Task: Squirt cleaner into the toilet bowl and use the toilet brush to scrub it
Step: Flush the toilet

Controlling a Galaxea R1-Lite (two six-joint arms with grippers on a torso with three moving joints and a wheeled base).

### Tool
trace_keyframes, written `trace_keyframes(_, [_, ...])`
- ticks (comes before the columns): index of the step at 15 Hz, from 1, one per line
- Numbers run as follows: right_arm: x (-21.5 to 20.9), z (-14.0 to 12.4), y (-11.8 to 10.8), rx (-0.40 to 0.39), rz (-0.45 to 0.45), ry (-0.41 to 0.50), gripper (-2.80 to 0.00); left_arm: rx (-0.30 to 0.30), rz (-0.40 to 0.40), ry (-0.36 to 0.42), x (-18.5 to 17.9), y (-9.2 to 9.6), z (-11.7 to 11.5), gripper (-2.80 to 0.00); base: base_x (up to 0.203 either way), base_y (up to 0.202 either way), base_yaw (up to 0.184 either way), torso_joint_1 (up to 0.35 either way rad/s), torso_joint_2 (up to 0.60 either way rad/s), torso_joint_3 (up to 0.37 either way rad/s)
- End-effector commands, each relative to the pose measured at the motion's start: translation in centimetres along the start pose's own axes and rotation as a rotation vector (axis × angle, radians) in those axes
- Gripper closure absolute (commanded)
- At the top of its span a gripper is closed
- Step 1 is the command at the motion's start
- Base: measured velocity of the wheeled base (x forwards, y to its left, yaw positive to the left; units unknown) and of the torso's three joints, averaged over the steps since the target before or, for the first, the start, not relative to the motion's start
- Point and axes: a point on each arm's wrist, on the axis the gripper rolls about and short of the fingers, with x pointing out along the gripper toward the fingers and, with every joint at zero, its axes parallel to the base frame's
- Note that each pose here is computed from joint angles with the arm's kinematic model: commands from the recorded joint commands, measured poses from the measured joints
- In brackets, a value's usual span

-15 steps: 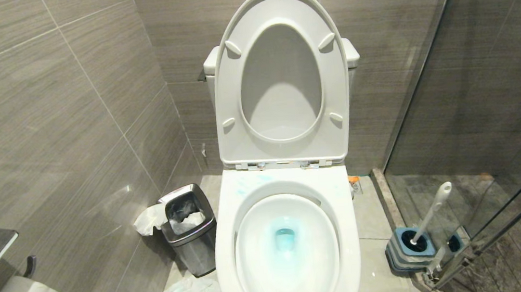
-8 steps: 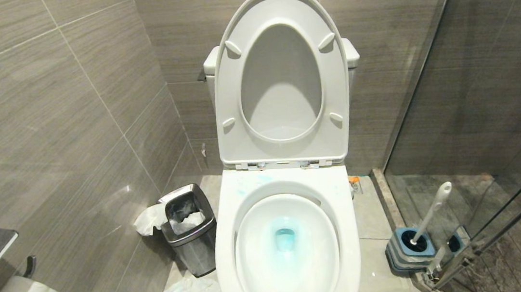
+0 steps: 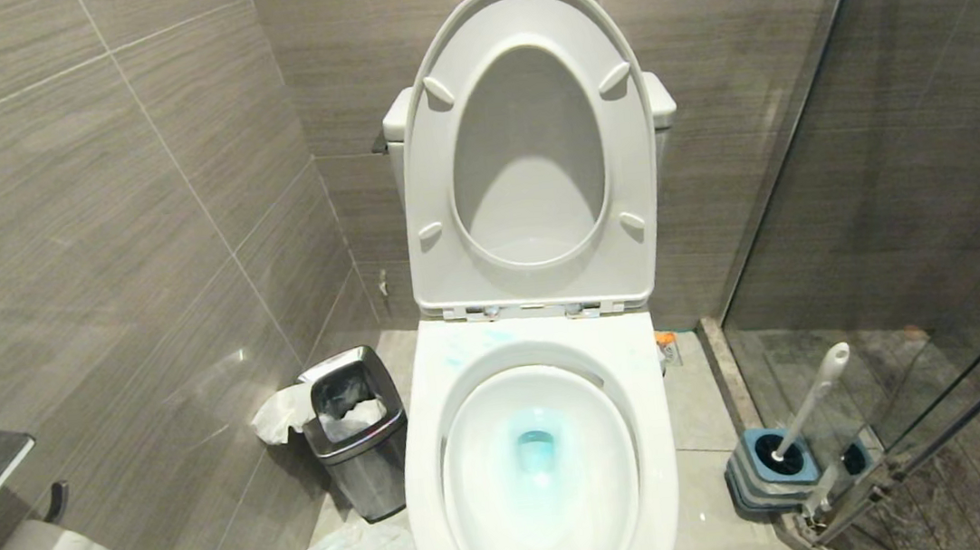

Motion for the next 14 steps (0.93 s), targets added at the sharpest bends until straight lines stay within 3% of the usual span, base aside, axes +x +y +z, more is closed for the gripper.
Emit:
trace_keyframes(1, [0.0,0.0,0.0,0.0,0.0,0.002,0.0,0.012,-0.035,0.014,1.1,0.5,4.3,0.0,0.0,0.0,0.0,0.0,0.0,0.0])
trace_keyframes(7, [0.0,0.0,0.0,0.0,0.0,0.002,0.0,0.008,-0.061,0.067,9.5,2.9,15.6,0.0,0.0,0.0,0.0,0.0,0.0,0.0])
trace_keyframes(10, [0.0,0.0,0.0,0.0,0.0,0.002,0.0,0.004,-0.058,0.055,16.6,4.3,19.2,0.0,0.0,0.0,0.0,0.0,0.0,0.0])
trace_keyframes(14, [0.0,0.0,0.0,0.0,0.0,0.002,0.0,0.017,-0.057,-0.044,27.5,5.7,22.0,0.0,0.0,0.0,0.0,0.0,0.0,0.0])
